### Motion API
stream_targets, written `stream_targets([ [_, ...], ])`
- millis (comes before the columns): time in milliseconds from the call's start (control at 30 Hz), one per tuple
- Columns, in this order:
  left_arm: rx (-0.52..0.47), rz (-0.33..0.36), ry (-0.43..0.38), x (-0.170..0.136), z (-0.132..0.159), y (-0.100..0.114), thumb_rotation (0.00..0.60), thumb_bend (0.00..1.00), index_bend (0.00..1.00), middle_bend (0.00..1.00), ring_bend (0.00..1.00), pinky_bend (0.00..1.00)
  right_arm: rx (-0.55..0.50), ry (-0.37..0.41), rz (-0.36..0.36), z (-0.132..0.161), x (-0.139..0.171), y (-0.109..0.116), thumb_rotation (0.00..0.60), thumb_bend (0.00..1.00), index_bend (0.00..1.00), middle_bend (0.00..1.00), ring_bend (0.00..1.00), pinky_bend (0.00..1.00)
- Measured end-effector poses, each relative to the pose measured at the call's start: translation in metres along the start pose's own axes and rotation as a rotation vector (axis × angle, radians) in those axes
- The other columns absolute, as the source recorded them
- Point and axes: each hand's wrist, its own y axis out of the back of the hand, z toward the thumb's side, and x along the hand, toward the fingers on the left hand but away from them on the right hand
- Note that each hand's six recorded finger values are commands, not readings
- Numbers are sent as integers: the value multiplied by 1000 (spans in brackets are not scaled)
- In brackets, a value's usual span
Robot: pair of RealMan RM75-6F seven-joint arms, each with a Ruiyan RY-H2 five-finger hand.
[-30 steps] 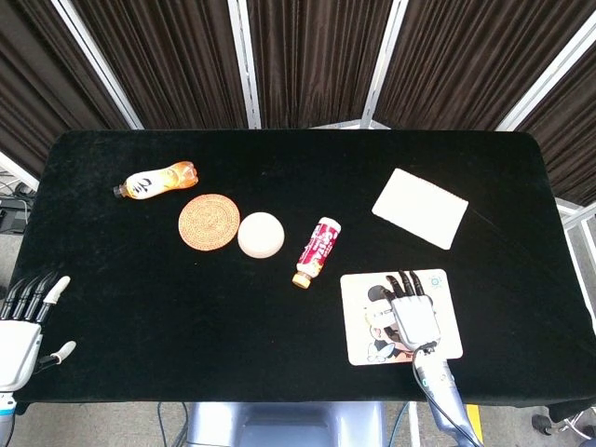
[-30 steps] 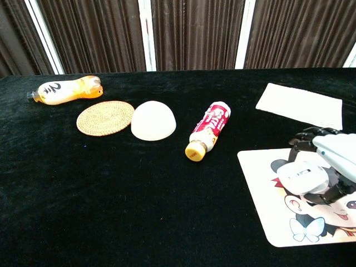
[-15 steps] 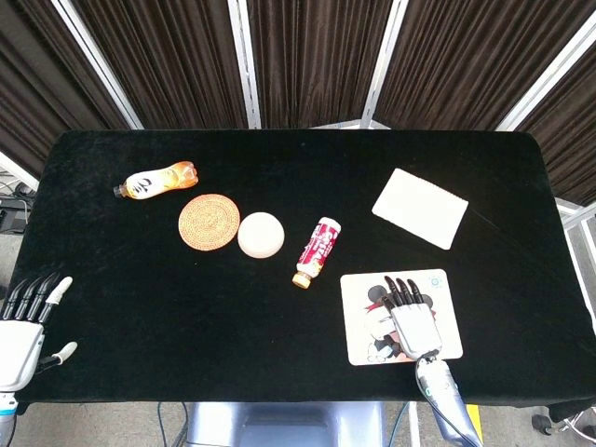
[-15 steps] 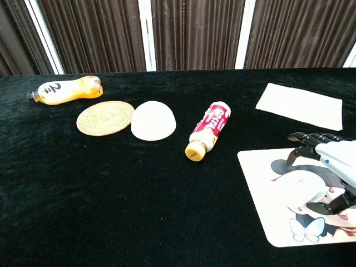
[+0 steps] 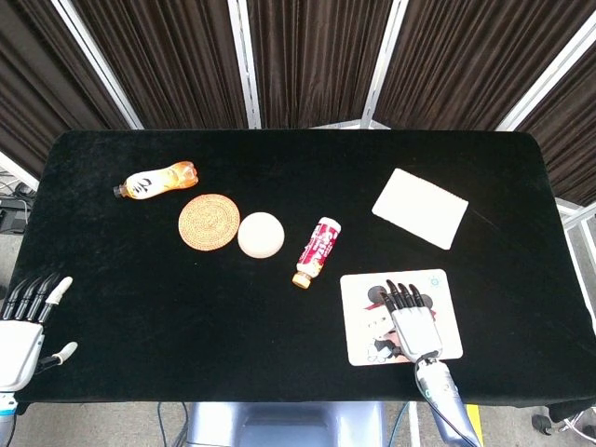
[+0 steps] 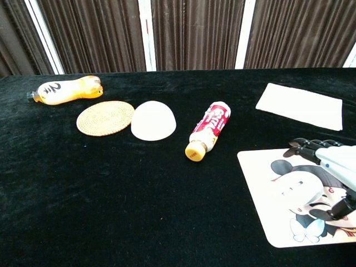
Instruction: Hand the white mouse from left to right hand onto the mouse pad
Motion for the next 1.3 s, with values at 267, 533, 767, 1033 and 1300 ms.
stream_targets([
  [267,-14,2,-8,-1,1,1,600,86,0,0,0,0,10,23,10,14,-9,-4,600,200,119,0,0,0],
  [533,-27,-4,-16,0,1,1,600,85,0,0,0,0,12,47,19,28,-20,-10,600,200,119,0,0,0],
  [767,-26,-13,-26,-1,3,-1,600,85,0,0,0,0,15,59,4,34,-32,-7,600,201,119,0,0,0],
  [1033,-33,-33,-31,-1,4,-3,600,85,0,0,0,0,37,50,-11,34,-45,-1,600,202,119,0,0,0],
  [1300,-33,-32,-36,0,5,-3,600,86,0,0,0,0,40,19,-34,29,-59,8,600,201,119,0,0,0],
])
